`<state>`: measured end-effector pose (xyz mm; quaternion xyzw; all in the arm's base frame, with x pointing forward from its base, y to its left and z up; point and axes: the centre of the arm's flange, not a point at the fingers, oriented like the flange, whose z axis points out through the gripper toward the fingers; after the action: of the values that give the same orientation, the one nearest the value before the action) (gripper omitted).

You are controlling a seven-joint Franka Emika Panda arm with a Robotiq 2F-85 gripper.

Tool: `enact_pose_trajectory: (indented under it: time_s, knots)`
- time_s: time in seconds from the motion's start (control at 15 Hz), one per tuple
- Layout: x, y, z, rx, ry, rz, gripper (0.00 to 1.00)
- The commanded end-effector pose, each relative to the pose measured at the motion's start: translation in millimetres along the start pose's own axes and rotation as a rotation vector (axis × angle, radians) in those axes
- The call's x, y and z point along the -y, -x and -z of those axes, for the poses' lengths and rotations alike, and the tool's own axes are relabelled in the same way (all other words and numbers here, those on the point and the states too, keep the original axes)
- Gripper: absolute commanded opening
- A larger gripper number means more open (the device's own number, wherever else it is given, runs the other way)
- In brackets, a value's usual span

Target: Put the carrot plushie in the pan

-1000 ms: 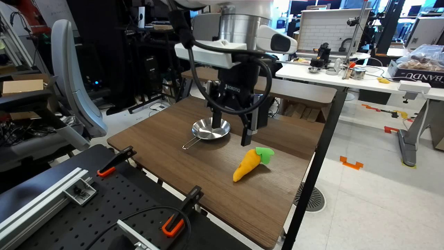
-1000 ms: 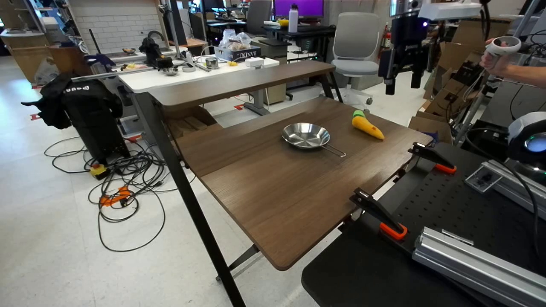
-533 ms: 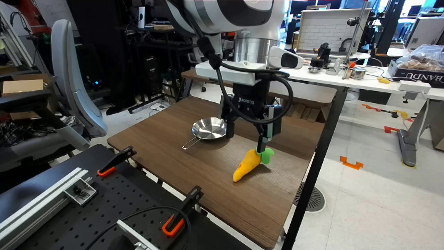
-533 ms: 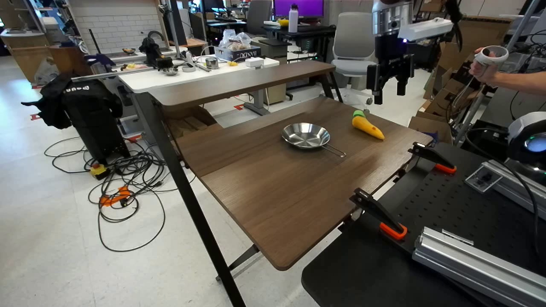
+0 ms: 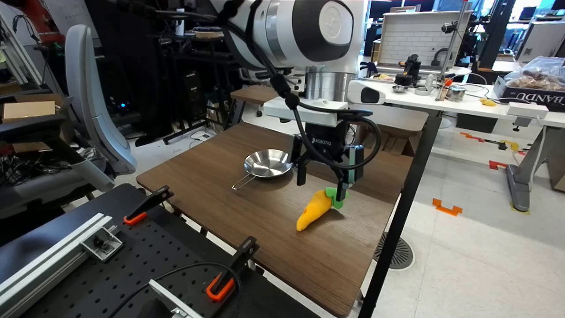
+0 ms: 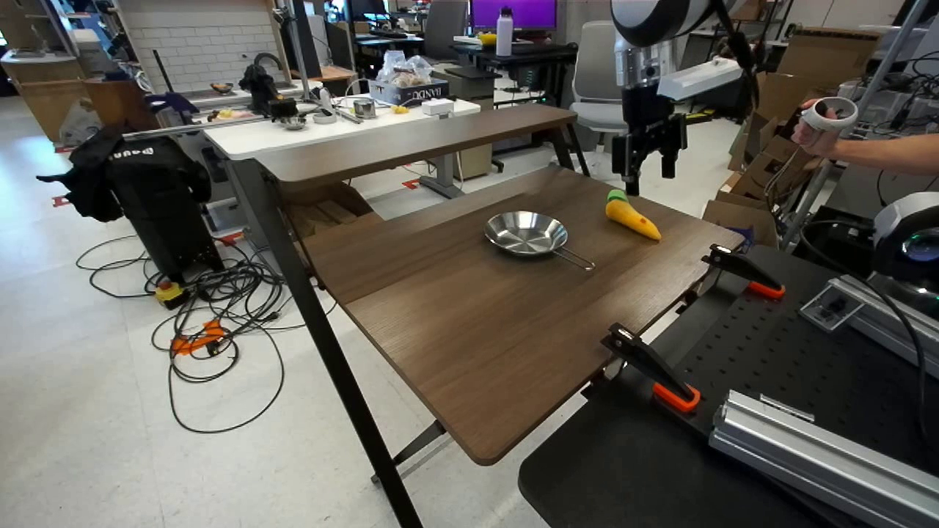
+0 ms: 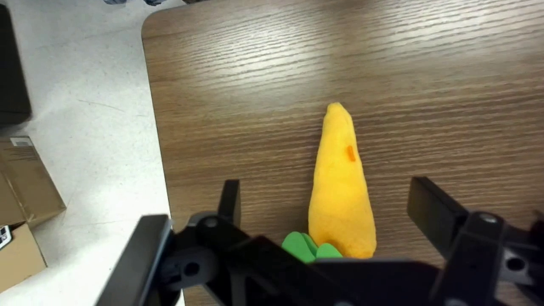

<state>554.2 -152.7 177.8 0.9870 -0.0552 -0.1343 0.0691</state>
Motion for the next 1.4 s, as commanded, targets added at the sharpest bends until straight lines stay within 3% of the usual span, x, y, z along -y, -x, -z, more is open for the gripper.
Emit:
enact_pose_trajectory:
  time_s: [0.0,0.33,0.6,1.07,1.13,1.2,1.33]
  knots:
    - [7,-23,-18,-0.029,0.052,0.043,1.00]
    - [25,-27,-36,-0.098,0.082,0.105,1.00]
    - [42,-24,-36,-0.183,0.036,0.131,1.00]
    - [58,-17,-43,-0.212,-0.013,0.147,1.00]
    - [58,-16,-43,-0.212,-0.011,0.149,0.75]
    - [57,-15,-44,-0.210,-0.012,0.150,0.72]
    - [55,-13,-44,-0.210,-0.011,0.150,0.58]
